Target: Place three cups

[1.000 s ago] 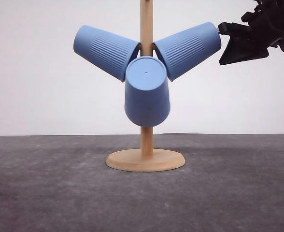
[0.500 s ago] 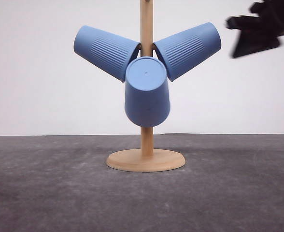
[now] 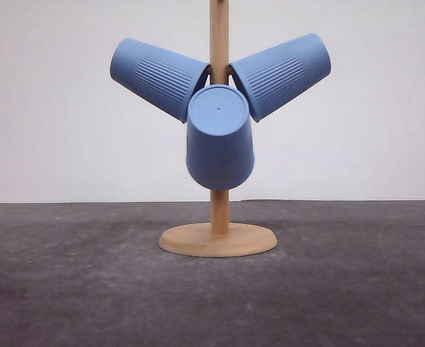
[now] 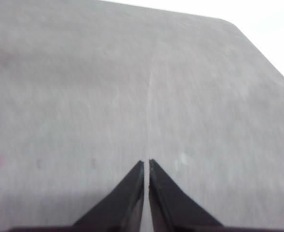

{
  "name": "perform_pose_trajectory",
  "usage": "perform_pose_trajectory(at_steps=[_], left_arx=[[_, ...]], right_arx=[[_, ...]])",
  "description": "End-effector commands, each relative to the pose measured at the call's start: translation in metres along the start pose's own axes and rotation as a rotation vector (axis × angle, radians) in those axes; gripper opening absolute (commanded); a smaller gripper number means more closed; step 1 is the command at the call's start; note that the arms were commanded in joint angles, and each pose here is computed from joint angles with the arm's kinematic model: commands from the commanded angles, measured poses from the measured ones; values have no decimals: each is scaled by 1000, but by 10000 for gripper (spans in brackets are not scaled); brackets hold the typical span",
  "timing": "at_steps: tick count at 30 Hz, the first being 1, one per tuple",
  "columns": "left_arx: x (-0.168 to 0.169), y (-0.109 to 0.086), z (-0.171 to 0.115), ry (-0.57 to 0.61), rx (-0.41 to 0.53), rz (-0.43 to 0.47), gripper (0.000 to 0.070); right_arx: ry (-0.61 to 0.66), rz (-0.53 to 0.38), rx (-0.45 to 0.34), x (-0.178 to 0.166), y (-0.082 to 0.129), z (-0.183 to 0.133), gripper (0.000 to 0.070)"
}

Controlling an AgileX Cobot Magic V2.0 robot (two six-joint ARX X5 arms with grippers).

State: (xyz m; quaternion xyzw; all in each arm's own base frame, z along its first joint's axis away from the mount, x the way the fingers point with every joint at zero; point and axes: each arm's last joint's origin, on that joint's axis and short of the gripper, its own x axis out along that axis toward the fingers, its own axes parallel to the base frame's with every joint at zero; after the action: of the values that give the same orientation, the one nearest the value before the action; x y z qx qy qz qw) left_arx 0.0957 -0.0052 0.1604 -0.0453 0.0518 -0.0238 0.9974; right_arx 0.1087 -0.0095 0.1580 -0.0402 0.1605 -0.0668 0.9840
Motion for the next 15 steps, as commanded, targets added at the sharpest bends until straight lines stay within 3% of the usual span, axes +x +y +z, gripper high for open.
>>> perform_pose_trajectory(at_steps=[1,15], left_arx=[[1,0,-4,2,0,0,12],[1,0,-4,2,-1,0,12]], right_arx=[[-54,-7,20,-5,0,0,14],[-153,-19,77,-10,0,-11,14]])
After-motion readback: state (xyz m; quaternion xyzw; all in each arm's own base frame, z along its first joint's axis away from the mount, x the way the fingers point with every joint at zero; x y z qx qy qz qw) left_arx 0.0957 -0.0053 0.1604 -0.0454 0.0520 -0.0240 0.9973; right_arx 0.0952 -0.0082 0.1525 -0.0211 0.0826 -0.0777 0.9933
